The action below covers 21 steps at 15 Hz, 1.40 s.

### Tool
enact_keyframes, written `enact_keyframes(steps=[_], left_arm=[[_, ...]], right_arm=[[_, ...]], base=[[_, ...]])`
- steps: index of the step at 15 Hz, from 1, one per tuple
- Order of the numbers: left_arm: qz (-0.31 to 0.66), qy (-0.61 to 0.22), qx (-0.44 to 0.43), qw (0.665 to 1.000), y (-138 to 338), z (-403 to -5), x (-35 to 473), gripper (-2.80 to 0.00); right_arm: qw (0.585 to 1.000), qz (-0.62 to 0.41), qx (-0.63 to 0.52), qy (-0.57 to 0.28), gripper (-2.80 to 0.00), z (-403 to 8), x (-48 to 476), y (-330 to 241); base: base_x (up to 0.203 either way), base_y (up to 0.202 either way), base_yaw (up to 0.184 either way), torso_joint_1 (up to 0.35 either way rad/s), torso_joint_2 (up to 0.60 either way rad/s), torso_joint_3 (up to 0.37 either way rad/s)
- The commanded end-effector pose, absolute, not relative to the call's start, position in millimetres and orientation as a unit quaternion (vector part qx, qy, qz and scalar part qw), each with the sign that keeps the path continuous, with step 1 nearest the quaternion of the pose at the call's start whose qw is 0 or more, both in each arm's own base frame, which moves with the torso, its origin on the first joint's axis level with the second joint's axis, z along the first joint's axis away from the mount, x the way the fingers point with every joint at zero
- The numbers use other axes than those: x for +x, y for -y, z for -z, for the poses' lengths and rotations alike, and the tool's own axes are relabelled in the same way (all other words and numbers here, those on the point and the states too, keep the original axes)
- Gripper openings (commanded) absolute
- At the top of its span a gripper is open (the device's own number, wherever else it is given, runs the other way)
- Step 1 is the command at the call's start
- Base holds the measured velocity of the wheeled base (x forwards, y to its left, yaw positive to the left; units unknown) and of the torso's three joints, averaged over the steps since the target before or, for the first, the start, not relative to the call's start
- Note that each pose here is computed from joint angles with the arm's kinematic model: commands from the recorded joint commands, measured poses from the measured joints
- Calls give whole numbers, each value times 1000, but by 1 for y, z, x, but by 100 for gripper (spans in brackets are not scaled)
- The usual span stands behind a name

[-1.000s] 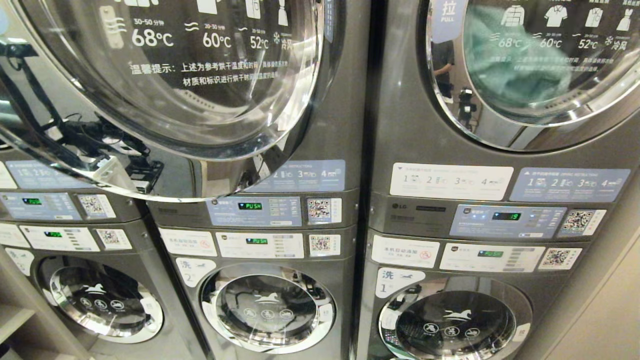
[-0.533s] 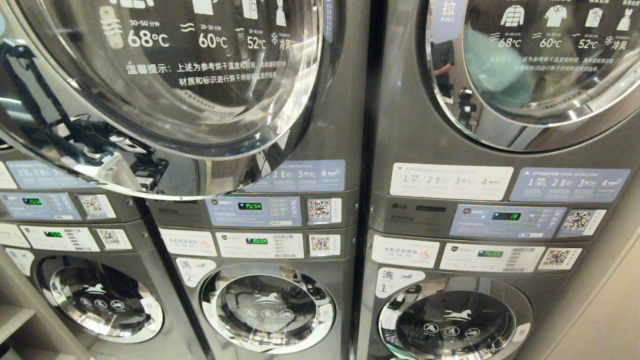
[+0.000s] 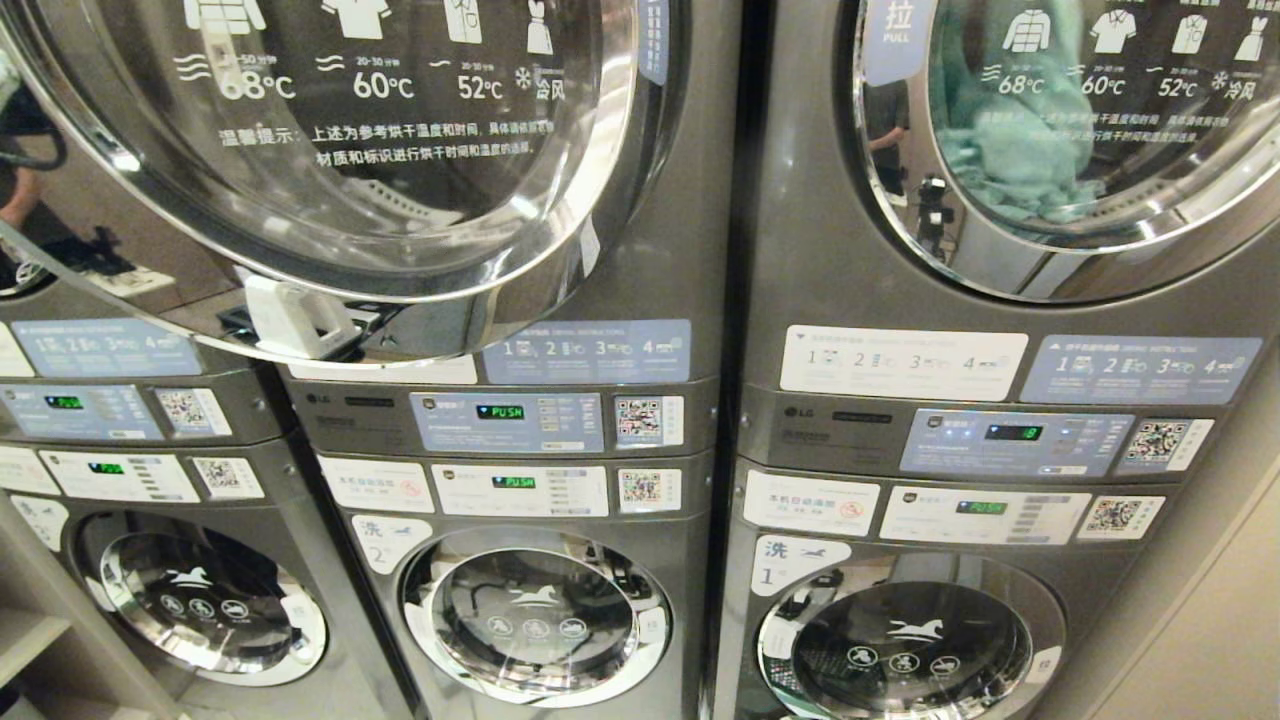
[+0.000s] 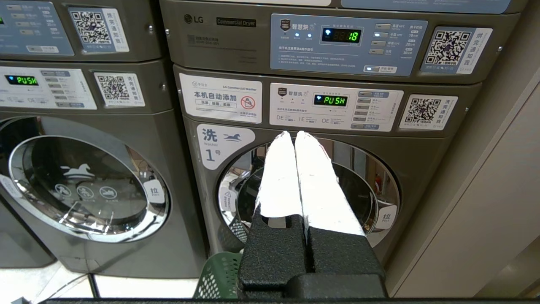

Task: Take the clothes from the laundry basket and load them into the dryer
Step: Close the dryer

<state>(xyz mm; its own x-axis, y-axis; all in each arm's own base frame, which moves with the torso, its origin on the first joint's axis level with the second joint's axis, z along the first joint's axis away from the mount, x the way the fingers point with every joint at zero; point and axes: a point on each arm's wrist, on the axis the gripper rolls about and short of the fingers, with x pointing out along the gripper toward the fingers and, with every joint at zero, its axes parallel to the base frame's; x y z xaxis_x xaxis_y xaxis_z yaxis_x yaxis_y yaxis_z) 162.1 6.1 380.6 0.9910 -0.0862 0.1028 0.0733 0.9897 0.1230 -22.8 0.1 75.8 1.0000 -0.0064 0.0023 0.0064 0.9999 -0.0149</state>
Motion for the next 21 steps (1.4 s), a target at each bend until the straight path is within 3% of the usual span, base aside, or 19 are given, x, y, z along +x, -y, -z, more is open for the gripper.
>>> enact_keyframes(steps=[1,12,21], left_arm=[[31,21,54,998,-12,-368,188,-280],[-53,-14,5,998,-70,-326,310,-280],[-3,24,-60,998,-87,-278,445,-280]], right_arm=[[1000,3,-8,2,-280,-76,-23,0],[1000,3,-8,1,-280,-76,-23,0],[1000,3,-8,2,-280,-76,-23,0]], base=[[0,0,0,0,0,0],[0,0,0,0,0,0],[0,0,0,0,0,0]])
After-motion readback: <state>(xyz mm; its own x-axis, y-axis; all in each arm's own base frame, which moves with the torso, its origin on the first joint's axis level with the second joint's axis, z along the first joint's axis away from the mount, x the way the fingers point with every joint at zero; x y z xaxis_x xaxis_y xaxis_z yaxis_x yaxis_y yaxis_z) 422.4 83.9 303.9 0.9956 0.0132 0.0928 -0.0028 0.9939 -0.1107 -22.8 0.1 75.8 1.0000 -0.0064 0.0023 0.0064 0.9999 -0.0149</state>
